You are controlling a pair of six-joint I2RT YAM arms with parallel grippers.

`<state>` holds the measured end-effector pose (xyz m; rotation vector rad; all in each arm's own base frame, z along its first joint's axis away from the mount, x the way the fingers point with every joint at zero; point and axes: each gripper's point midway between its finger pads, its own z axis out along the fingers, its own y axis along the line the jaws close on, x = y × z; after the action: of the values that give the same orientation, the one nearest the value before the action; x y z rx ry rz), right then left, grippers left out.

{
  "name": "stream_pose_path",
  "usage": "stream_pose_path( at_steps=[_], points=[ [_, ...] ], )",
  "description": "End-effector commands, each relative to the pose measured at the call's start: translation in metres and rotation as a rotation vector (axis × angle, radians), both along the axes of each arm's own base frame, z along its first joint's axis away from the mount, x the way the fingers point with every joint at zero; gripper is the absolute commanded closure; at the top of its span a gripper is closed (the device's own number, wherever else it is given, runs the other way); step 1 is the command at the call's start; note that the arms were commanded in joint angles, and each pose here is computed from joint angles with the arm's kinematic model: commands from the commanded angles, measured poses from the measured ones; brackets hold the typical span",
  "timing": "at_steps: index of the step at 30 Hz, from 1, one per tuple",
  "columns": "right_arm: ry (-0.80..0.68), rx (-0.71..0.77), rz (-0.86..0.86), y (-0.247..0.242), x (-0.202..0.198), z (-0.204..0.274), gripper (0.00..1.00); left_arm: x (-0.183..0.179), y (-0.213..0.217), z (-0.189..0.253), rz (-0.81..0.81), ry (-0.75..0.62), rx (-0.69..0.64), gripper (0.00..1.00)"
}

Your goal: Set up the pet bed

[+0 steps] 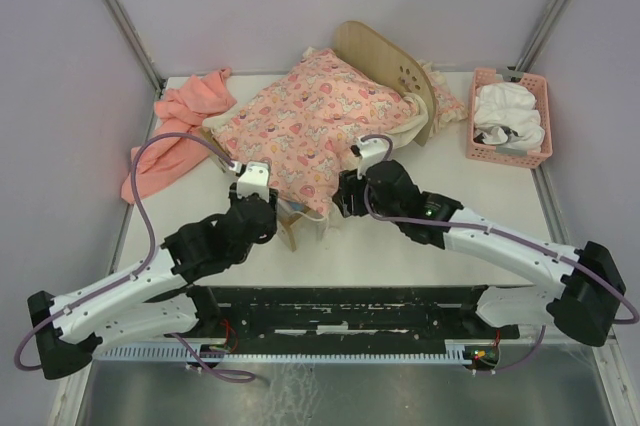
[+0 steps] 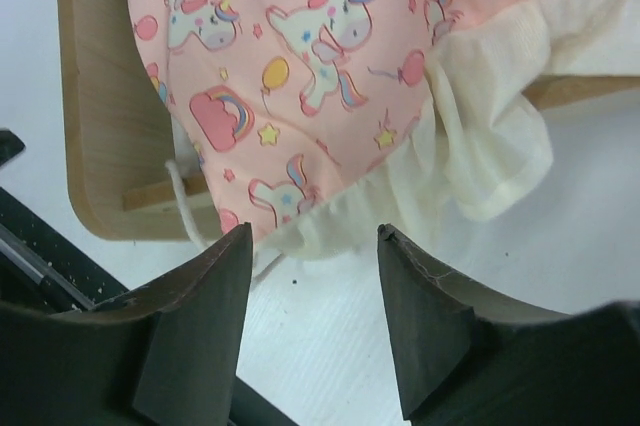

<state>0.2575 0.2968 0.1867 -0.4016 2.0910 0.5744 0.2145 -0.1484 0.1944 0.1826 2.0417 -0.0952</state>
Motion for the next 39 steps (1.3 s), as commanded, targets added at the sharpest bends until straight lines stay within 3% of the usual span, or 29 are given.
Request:
stream_pose_path(
  at_steps=[1,5,10,17,22,25,32,39],
  points=[
    [-0.051,0.044,0.041,-0.005,-0.014,0.001,0.38,0.003,0.009,0.004,0.078,-0.026,-0.052,0.44],
    [-0.108,0.051,0.155,0.014,-0.036,-0.005,0.44,0.003,0.007,-0.015,0.094,0.003,-0.038,0.42],
    [-0.298,0.075,0.345,0.048,-0.071,-0.01,0.56,0.008,0.004,-0.027,0.108,-0.001,-0.033,0.45],
    [-0.644,0.037,0.68,0.088,-0.107,-0.027,0.59,0.013,0.006,-0.035,0.12,-0.028,-0.027,0.73],
    [-0.741,-0.05,0.666,0.115,-0.086,-0.058,0.55,0.014,0.014,-0.026,0.142,-0.045,-0.044,0.97],
    [-0.833,-0.108,0.614,0.122,-0.068,-0.069,0.55,0.013,0.02,-0.017,0.153,-0.067,-0.078,0.97],
    [-0.878,-0.198,0.579,0.126,-0.049,-0.098,0.55,0.012,0.033,-0.01,0.187,-0.09,-0.102,0.96],
    [-0.852,-0.275,0.598,0.112,-0.039,-0.12,0.55,0.011,0.027,0.006,0.172,-0.082,-0.158,0.66]
  ],
)
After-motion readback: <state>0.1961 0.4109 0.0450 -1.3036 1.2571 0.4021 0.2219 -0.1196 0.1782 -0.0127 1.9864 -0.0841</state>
